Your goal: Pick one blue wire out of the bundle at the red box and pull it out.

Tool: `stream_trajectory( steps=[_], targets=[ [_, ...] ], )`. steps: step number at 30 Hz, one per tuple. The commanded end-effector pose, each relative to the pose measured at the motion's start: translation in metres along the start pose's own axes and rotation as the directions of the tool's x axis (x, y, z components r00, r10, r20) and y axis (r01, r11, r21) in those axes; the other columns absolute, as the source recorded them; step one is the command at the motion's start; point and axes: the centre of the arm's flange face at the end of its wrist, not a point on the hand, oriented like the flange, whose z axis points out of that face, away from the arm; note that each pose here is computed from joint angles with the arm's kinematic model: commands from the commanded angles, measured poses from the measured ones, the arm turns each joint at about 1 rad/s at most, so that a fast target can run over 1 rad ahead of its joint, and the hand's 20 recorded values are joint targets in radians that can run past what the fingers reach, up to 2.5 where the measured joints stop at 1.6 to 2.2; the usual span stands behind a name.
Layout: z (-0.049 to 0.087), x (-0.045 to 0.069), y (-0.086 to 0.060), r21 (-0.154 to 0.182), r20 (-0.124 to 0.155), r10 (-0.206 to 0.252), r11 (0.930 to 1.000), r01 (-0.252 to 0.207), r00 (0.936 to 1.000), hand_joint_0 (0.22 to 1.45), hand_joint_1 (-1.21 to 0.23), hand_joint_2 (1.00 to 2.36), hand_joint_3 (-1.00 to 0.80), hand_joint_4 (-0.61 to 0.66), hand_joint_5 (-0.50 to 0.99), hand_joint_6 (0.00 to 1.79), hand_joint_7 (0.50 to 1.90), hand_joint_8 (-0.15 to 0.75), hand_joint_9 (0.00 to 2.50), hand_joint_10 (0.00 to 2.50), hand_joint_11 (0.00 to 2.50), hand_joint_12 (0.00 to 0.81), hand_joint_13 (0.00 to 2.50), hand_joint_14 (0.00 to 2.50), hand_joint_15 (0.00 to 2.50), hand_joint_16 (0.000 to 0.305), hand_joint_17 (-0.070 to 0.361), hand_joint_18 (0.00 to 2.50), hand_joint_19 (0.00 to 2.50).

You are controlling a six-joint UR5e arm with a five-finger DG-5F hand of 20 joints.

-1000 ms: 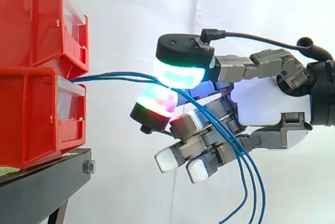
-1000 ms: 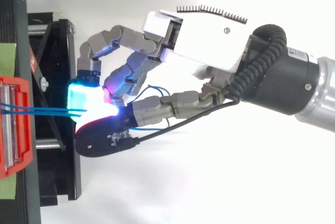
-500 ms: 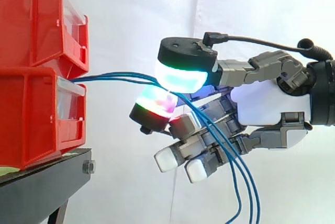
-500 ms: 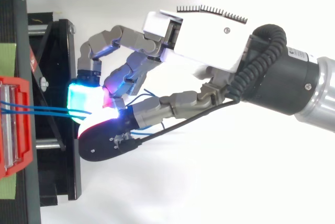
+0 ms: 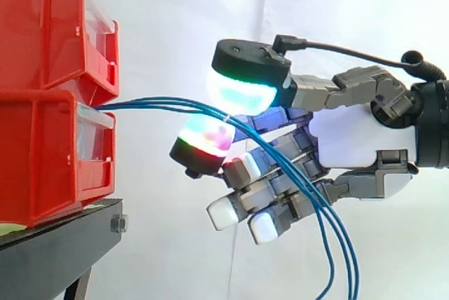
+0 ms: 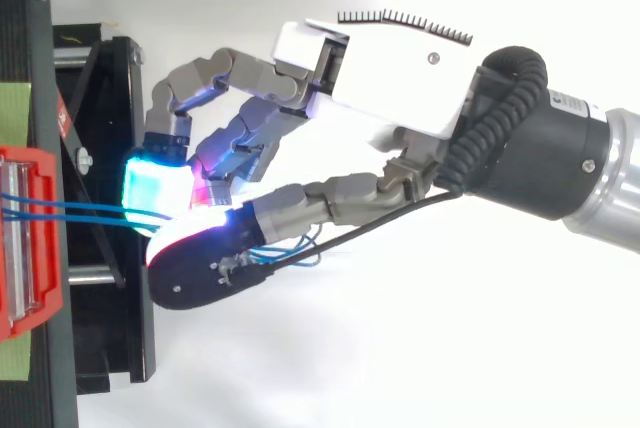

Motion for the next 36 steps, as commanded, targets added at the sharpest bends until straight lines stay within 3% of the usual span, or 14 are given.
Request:
stream_trajectory(
  steps=[1, 3, 8, 19, 25, 28, 36],
  targets=[
    [0.0001, 0.0000, 0.0001, -0.001, 0.000, 0.000, 1.0000, 0.000, 1.0000, 0.58, -0.66, 1.00, -0.45, 0.27, -0.22, 0.89, 1.04, 0.410, 0.99, 0.01, 1.22, 0.492, 0.91, 0.02, 0.54, 0.064, 0.144, 0.93, 0.60],
    [0.0001, 0.0000, 0.0001, -0.001, 0.000, 0.000, 1.0000, 0.000, 1.0000, 0.60, -0.63, 1.01, -0.41, 0.26, -0.21, 0.89, 1.06, 0.408, 1.01, 0.01, 1.22, 0.490, 0.92, 0.02, 0.54, 0.063, 0.142, 0.93, 0.60],
    [-0.0001, 0.0000, -0.0001, 0.001, 0.000, 0.001, 1.0000, -0.001, 1.0000, 0.64, -0.74, 1.02, -0.27, 0.23, -0.21, 0.90, 1.10, 0.409, 1.02, 0.01, 1.23, 0.490, 0.94, 0.02, 0.54, 0.063, 0.141, 0.95, 0.58],
    [-0.0001, 0.0000, -0.0001, 0.001, 0.000, 0.001, 1.0000, -0.001, 1.0000, 0.62, -0.75, 1.02, -0.20, 0.23, -0.21, 0.91, 1.08, 0.408, 1.04, 0.01, 1.22, 0.487, 0.94, 0.02, 0.55, 0.062, 0.140, 0.94, 0.60],
    [0.0001, -0.0001, 0.0001, 0.000, 0.002, 0.001, 1.0000, -0.001, 1.0000, 0.53, -0.59, 1.01, -0.35, 0.26, -0.21, 0.88, 1.06, 0.415, 1.03, 0.01, 1.20, 0.515, 0.92, 0.02, 0.55, 0.066, 0.150, 0.94, 0.62],
    [-0.0002, 0.0008, 0.0002, 0.000, 0.002, 0.001, 1.0000, -0.001, 1.0000, 0.51, -0.57, 1.01, -0.39, 0.26, -0.21, 0.88, 1.06, 0.425, 1.02, 0.01, 1.18, 0.521, 0.92, 0.02, 0.55, 0.068, 0.154, 0.94, 0.63],
    [-0.0002, 0.0008, 0.0002, 0.000, 0.002, 0.001, 1.0000, -0.001, 1.0000, 0.57, -0.82, 1.01, -0.38, 0.25, -0.23, 0.89, 1.07, 0.397, 0.94, 0.02, 1.20, 0.496, 0.89, 0.02, 0.55, 0.065, 0.146, 0.89, 0.61]
  ],
)
